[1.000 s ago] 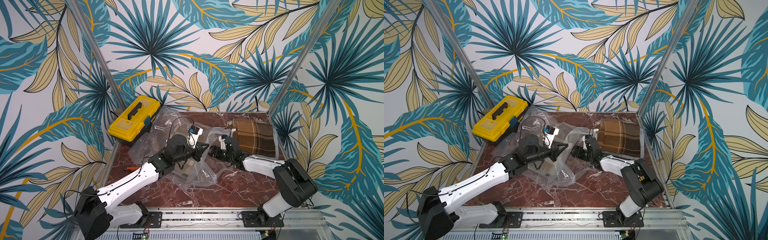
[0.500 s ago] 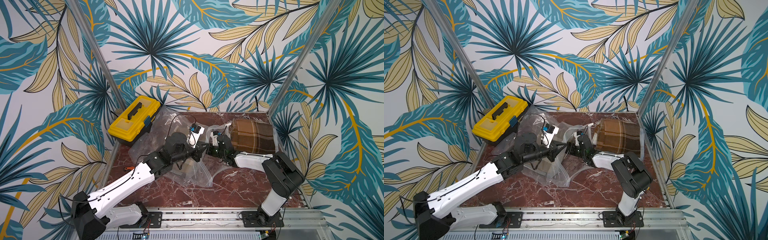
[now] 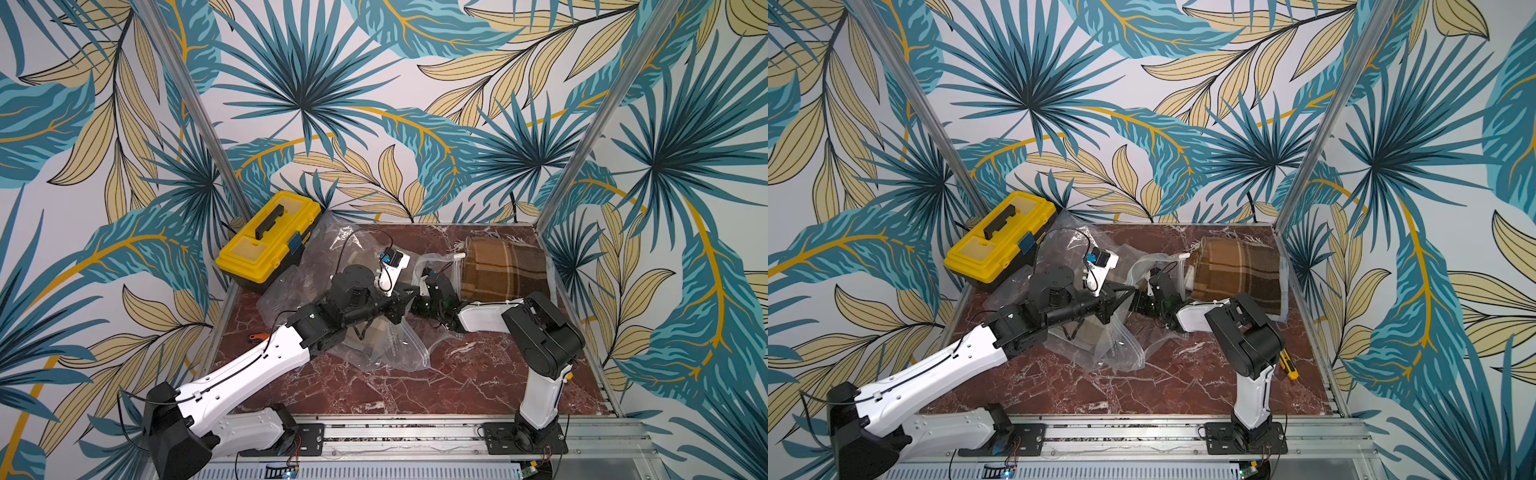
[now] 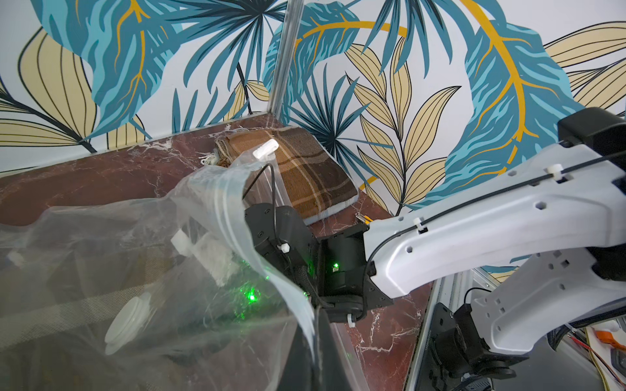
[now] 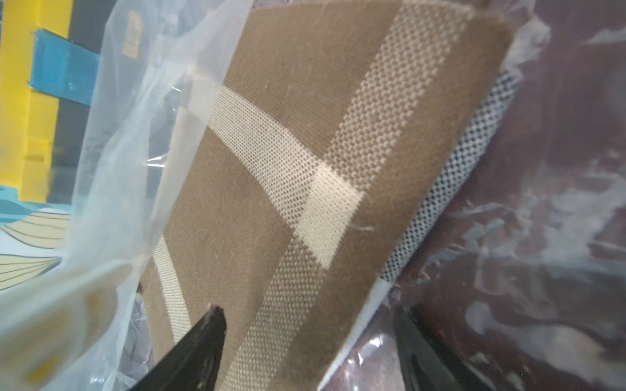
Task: Take the blanket out of the vacuum bag
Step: Take out the blanket from the vacuum bag.
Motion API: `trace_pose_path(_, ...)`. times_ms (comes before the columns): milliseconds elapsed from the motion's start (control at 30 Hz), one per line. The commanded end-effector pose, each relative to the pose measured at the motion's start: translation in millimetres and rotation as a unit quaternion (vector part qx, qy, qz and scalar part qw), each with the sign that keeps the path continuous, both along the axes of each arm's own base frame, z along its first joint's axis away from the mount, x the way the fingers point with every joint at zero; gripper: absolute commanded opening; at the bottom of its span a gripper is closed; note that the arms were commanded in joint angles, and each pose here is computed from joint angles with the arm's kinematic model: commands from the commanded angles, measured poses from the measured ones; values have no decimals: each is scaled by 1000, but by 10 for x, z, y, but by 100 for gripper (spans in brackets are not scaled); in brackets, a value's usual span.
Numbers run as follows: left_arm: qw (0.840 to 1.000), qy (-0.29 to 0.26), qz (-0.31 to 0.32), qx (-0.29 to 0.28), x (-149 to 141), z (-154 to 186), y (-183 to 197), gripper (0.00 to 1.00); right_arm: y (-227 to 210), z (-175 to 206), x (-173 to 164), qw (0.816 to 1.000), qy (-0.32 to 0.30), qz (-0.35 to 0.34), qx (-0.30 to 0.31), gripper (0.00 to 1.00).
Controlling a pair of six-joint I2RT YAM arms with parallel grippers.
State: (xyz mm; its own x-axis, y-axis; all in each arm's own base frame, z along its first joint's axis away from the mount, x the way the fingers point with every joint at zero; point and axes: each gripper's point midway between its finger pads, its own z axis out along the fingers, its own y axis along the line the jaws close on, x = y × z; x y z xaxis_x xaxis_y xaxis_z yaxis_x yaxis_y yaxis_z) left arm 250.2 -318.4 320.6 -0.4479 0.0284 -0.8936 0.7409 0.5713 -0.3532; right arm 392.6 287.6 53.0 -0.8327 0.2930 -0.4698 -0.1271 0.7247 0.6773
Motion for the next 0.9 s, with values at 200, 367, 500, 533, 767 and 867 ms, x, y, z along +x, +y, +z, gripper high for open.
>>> trace_pose_path(200, 999, -32, -8, -18, -13, 197, -37, 0, 105, 195, 16, 1000, -17, 10, 16, 79)
trace_pose_path(367, 999, -33, -11, -16, -13, 190, -47, 0, 186, 143, 47, 1000, -14, 14, 21, 79)
trace_pose_path(500, 999, -34, -8, -10, -11, 186, -25, 0, 282, 142, 84, 999, -14, 22, 36, 78)
trace_pose_path(533, 999, -34, -7, -9, -12, 185, -21, 0, 308, 159, 87, 999, -14, 25, 37, 78)
trace_pose_path(767, 999, -30, -8, -11, -15, 145, -29, 0, 371, 147, 128, 999, -15, 33, 31, 73)
trace_pose_path(867, 999, -32, -8, -9, -16, 149, -28, 0, 382, 111, 131, 999, -15, 33, 38, 70)
